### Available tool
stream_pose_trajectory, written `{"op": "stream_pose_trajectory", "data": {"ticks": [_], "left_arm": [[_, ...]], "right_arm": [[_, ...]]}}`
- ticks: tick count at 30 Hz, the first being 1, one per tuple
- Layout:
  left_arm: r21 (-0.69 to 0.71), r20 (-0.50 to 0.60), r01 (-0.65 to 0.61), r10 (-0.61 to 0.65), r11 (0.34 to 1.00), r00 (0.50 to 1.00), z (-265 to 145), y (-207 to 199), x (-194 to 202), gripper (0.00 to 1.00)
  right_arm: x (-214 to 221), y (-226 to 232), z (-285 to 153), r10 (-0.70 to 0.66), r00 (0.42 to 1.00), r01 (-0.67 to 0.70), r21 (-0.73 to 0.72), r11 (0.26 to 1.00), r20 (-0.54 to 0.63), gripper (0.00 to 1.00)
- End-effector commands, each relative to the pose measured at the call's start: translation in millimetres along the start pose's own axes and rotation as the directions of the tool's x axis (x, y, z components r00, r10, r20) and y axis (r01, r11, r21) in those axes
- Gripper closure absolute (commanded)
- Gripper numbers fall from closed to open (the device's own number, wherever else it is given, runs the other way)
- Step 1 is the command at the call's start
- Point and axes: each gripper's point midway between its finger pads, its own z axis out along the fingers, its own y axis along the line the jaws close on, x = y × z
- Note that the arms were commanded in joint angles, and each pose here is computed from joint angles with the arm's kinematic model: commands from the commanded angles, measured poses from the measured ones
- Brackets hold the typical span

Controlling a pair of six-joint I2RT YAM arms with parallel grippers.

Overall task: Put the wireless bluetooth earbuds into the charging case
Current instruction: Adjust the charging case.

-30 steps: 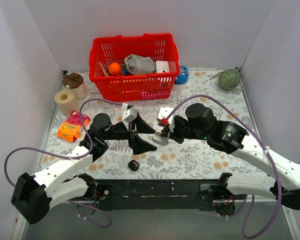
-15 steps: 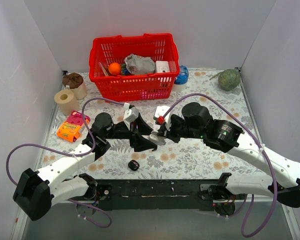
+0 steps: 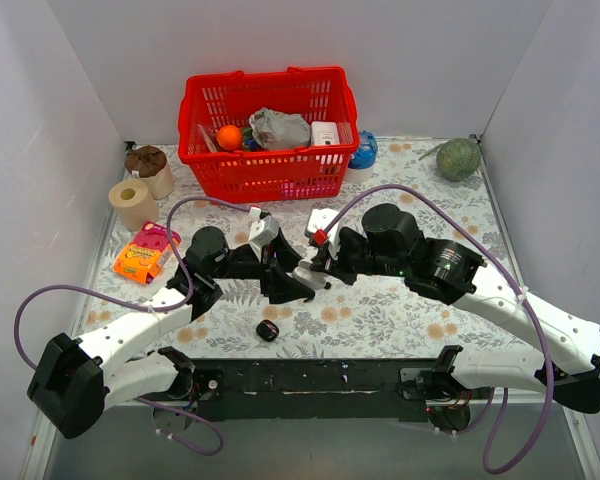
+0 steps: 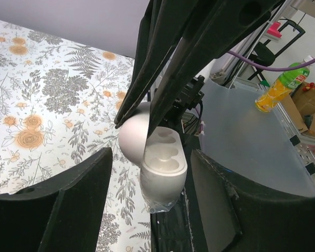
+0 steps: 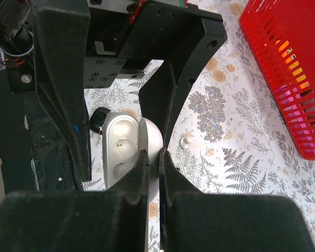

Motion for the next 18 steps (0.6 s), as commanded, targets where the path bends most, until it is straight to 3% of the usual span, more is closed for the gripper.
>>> {"op": "stream_pose_trajectory", "data": {"ticks": [1, 6, 14, 18], "left_arm": [[-0.013, 0.004, -0.007, 0.007, 1.000, 1.000, -2.9, 1.3, 3.0, 0.41], [-0.011, 0.011, -0.014, 0.014, 1.000, 1.000, -2.5, 0.9, 0.5, 0.48], [-0.018, 0.033, -0.017, 0.018, 1.000, 0.999, -3.0, -0.1, -4.0, 0.40], [-0.017, 0.025, -0.015, 0.015, 1.000, 1.000, -3.6, -0.4, -1.8, 0.46]], "right_arm": [[-37.8, -3.0, -7.0, -0.006, 0.994, 0.005, 0.010, 1.000, 0.111, 0.99], [-36.9, -1.3, -5.2, -0.004, 0.994, 0.003, 0.006, 1.000, 0.105, 0.99], [-34.2, -0.7, -2.6, 0.002, 0.995, -0.003, 0.010, 1.000, 0.098, 0.99], [-33.9, -0.6, -2.3, 0.004, 0.995, -0.005, 0.012, 1.000, 0.097, 0.99]]}}
